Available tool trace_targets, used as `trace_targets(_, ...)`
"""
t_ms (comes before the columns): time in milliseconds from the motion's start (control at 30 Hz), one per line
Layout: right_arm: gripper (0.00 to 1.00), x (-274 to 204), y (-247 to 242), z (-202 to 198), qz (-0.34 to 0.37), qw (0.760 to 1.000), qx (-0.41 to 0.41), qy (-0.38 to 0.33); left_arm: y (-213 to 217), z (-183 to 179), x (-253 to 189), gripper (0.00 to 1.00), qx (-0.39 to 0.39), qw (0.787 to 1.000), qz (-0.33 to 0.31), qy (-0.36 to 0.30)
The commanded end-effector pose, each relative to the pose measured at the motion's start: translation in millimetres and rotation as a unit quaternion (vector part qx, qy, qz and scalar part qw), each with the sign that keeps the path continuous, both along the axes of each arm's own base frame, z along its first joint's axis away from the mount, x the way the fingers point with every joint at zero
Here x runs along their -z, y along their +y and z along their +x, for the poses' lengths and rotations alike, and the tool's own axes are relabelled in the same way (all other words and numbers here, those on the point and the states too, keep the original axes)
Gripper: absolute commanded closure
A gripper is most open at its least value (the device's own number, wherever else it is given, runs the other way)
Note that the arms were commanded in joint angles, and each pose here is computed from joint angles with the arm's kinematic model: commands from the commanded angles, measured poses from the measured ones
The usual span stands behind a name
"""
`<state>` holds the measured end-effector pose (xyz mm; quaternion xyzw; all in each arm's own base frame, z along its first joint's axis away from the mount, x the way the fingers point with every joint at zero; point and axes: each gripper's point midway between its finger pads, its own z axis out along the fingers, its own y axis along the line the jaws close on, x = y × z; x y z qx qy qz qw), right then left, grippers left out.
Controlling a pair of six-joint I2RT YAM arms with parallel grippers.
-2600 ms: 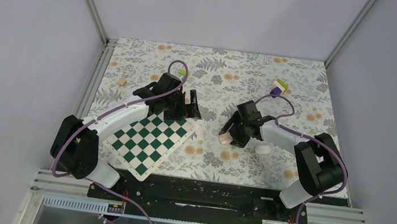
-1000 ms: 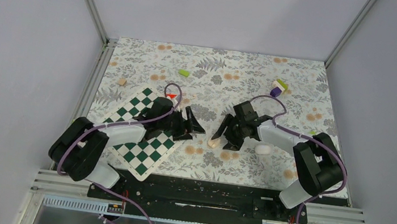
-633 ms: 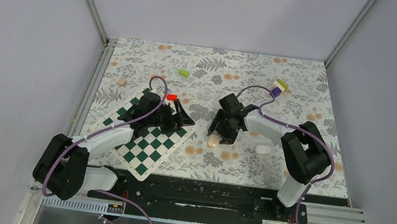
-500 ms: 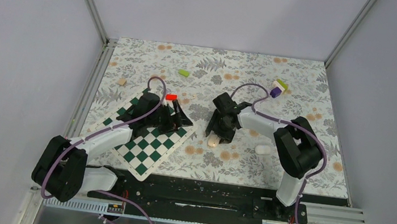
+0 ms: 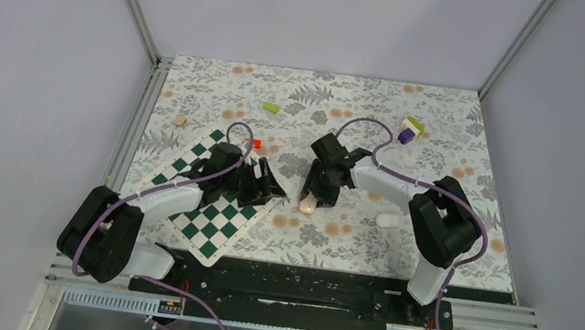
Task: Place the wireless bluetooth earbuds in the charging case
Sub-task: Pick up the charging case from the corner of the board, then pass from the right arm to the left
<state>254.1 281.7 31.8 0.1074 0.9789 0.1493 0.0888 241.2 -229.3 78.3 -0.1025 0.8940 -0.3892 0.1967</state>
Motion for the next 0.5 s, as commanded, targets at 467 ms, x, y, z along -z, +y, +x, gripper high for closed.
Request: trace_targets(467, 0.58, -72.5, 35.7, -5.8, 0.155, 0.988, 0.006, -0.024, -71.3, -21.4, -45.5, 0.35, 0.115, 0.967, -0.219, -0.059)
